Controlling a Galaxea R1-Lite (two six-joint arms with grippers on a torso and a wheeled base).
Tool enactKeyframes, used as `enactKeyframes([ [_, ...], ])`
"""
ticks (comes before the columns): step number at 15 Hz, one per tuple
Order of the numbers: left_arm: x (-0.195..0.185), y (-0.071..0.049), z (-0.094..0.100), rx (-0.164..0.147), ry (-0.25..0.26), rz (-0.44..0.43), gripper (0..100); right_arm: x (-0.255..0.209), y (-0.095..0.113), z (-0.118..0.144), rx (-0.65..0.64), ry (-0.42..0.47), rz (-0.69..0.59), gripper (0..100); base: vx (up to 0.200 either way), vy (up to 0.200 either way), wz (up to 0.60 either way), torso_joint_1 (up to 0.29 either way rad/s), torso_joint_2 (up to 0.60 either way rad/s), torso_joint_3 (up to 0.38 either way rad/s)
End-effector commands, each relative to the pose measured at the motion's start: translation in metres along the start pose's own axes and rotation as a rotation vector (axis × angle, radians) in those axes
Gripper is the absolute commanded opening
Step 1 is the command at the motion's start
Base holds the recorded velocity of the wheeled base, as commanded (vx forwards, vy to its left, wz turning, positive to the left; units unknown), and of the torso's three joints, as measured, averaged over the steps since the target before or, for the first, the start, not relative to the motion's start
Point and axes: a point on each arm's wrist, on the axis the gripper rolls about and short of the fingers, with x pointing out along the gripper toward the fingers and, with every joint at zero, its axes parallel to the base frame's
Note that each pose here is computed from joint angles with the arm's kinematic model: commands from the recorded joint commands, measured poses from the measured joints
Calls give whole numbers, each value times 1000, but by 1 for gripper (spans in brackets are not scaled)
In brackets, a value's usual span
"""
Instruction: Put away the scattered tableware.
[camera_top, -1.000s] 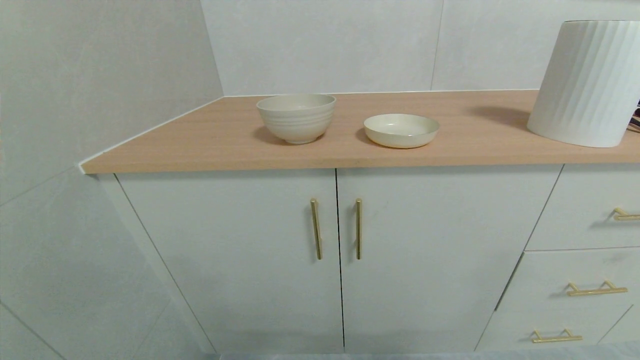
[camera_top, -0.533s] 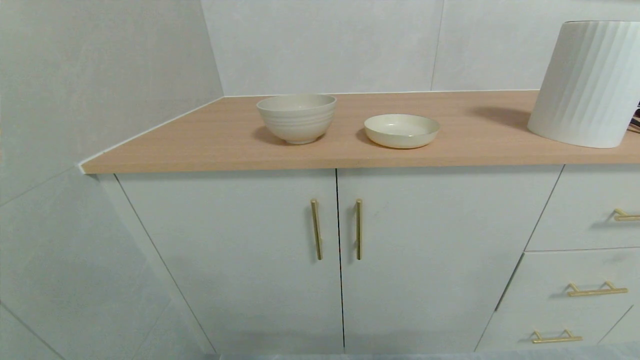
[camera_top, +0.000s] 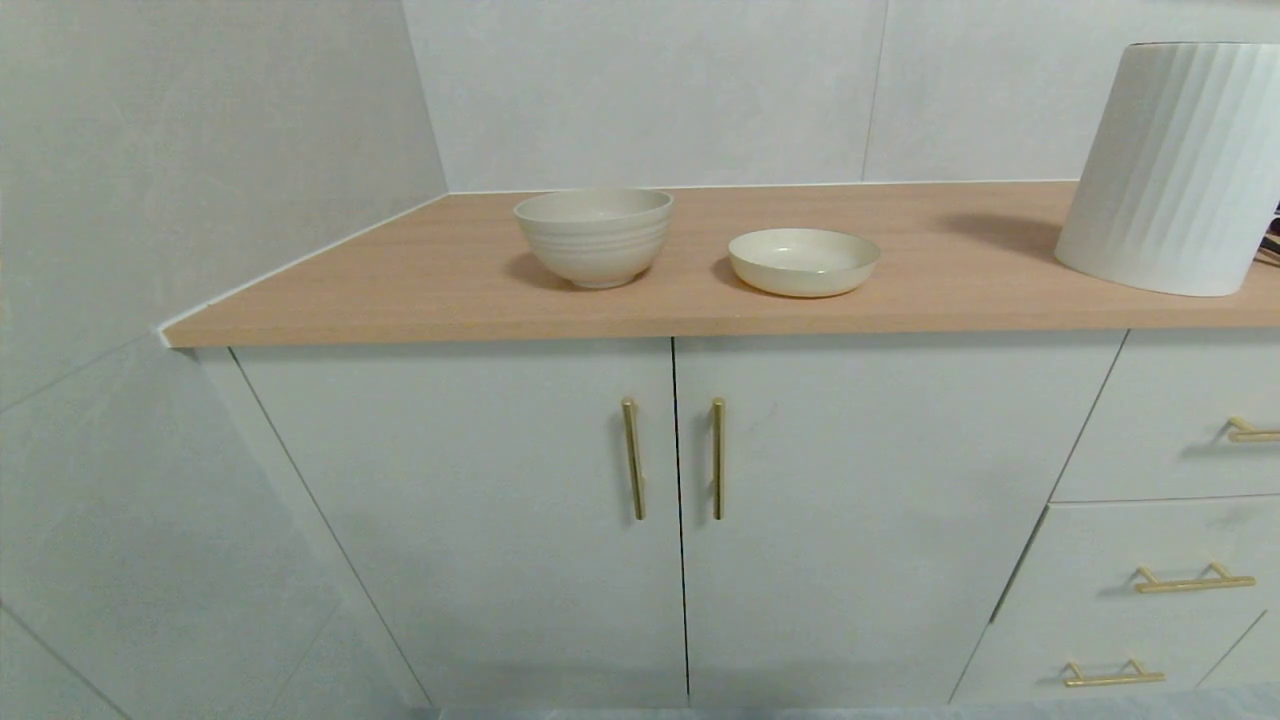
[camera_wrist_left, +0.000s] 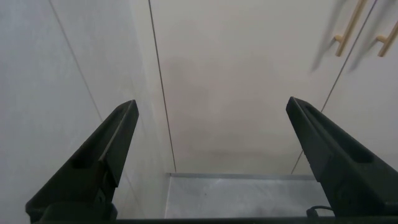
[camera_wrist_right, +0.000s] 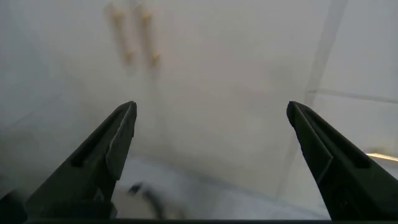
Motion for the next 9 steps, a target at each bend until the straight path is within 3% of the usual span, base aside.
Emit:
enactKeyframes([
  [1, 0, 0, 0, -1, 0, 1, 100, 51, -13, 22, 125, 308, 157, 100, 0, 0, 0, 0, 0, 0],
  [4, 0, 0, 0, 1, 0, 1, 100, 110, -11, 38, 149, 505, 324, 100, 0, 0, 0, 0, 0, 0],
  [9, 0, 0, 0, 1, 0, 1, 100, 216, 15, 32, 162, 532, 481, 100, 0, 0, 0, 0, 0, 0],
])
